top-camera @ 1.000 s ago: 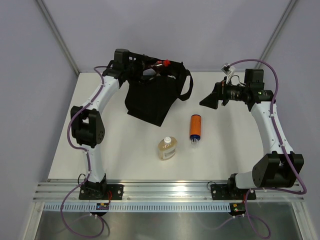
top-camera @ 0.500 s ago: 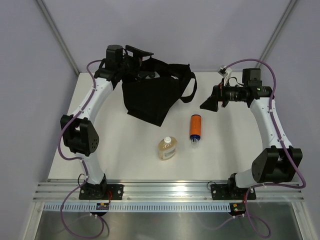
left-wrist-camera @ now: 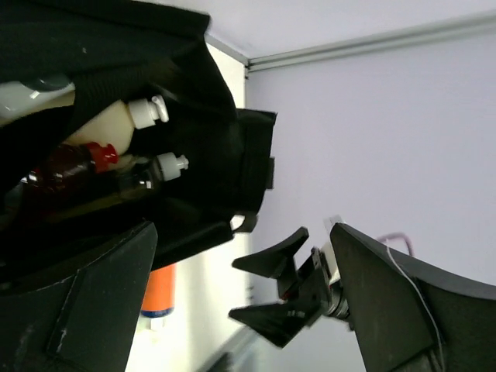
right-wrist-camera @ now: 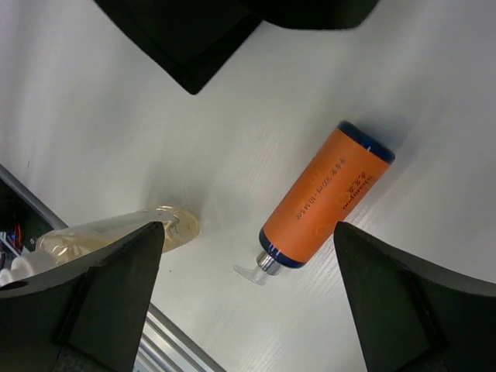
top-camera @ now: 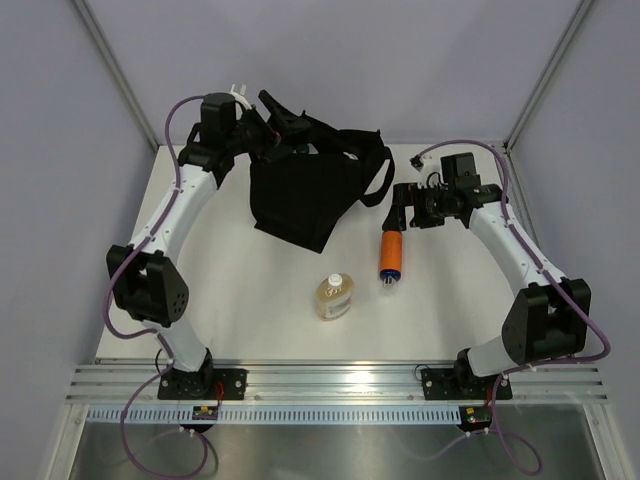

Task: Place the personal care products into the canvas bag

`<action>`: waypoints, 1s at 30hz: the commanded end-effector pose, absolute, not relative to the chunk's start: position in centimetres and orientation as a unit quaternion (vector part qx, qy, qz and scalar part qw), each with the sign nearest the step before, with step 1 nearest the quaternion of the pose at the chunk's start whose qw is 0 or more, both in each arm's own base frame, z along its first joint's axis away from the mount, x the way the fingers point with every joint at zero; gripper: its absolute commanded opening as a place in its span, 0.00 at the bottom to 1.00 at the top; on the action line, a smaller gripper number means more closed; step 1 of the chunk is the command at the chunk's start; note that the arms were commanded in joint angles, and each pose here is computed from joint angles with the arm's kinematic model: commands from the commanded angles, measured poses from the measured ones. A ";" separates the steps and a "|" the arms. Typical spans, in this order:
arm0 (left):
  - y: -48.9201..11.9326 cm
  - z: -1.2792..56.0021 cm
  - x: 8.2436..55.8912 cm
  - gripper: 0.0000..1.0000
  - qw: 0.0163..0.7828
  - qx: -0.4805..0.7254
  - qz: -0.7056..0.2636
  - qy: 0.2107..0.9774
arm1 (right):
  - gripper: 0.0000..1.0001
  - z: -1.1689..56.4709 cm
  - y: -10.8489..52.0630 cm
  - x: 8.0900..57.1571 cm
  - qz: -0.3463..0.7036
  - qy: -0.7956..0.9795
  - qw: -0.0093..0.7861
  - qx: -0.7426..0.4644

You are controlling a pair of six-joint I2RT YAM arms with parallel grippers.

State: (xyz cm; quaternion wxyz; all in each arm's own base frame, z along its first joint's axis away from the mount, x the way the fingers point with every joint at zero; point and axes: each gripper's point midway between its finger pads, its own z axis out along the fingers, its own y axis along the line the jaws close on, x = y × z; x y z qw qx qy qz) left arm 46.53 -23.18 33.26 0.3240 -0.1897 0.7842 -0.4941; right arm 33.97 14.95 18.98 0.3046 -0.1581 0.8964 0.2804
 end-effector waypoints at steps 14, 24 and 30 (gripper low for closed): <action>-21.2 41.2 40.1 0.99 0.547 0.091 -0.437 0.708 | 0.99 8.7 16.4 34.4 0.278 0.940 0.186 0.062; -20.1 43.1 34.1 0.99 0.578 0.120 -0.438 0.679 | 1.00 4.2 16.4 35.9 0.116 0.977 0.160 0.081; -17.5 40.2 30.3 0.99 0.593 0.081 -0.395 0.697 | 0.85 2.5 15.2 35.0 0.069 0.984 0.145 0.081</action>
